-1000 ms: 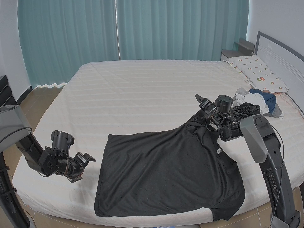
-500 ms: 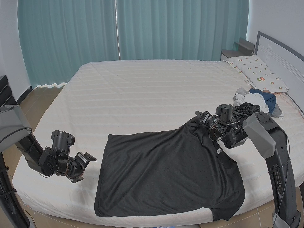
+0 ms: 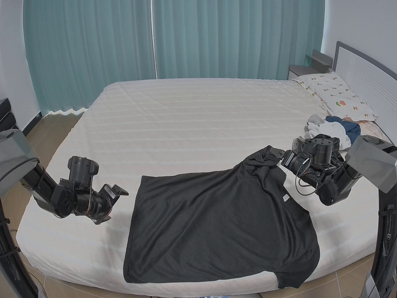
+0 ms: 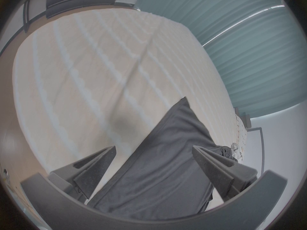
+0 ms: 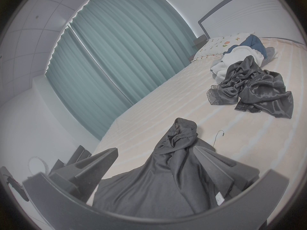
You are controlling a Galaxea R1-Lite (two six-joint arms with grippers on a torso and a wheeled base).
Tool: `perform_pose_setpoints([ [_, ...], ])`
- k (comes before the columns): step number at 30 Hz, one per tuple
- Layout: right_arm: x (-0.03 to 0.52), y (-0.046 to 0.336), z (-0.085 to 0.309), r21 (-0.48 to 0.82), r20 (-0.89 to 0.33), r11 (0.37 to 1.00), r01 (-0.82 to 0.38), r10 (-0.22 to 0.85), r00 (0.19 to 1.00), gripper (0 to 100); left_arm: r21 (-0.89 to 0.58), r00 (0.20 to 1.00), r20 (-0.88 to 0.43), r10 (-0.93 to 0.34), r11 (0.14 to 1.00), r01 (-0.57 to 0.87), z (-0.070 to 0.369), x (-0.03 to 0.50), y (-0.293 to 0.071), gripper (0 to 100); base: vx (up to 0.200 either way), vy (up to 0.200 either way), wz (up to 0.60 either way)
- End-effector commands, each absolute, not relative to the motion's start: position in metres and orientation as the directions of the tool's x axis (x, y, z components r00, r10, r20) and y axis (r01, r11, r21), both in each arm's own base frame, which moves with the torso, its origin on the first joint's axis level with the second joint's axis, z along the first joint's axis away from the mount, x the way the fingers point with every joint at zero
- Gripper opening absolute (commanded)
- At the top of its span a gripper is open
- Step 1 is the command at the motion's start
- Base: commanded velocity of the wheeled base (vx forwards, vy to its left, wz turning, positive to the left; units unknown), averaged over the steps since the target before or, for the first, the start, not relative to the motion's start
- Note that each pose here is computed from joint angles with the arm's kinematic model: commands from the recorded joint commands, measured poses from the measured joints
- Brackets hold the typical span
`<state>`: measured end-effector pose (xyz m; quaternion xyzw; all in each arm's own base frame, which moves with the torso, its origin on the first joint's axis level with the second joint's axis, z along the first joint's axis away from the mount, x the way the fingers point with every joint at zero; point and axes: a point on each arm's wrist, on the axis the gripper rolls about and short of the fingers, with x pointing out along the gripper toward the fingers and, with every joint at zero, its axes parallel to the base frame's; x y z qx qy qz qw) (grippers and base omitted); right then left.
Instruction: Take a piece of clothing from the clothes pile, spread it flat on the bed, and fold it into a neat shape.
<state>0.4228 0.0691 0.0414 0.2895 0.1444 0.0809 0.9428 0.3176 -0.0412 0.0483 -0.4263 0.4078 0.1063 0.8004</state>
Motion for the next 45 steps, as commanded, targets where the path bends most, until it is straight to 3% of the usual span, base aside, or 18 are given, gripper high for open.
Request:
perform_pose_setpoints([
  [1, 0.385, 0.057, 0.074, 0.621, -0.194, 0.779, -0.08, 0.252, 0.948, 100, -0.604, 0.685, -0.706, -0.18, 0.659, -0.449, 0.066, 0.367, -0.047, 100, 0.0, 0.0, 0.0],
  [16, 0.358, 0.069, 0.041, 0.632, -0.303, 0.775, -0.035, 0.287, 0.909, 100, -0.612, 0.709, -0.673, -0.21, 0.696, -0.375, 0.015, 0.485, -0.079, 100, 0.0, 0.0, 0.0],
  [28, 0.352, 0.073, 0.038, 0.627, -0.322, 0.779, -0.025, 0.289, 0.902, 100, -0.612, 0.75, -0.642, -0.16, 0.697, -0.375, 0.006, 0.507, -0.077, 100, 0.0, 0.0, 0.0],
  [45, 0.356, 0.07, 0.029, 0.623, -0.338, 0.782, -0.007, 0.278, 0.899, 100, -0.568, 0.73, -0.664, -0.162, 0.744, -0.352, -0.011, 0.508, -0.081, 100, 0.0, 0.0, 0.0],
])
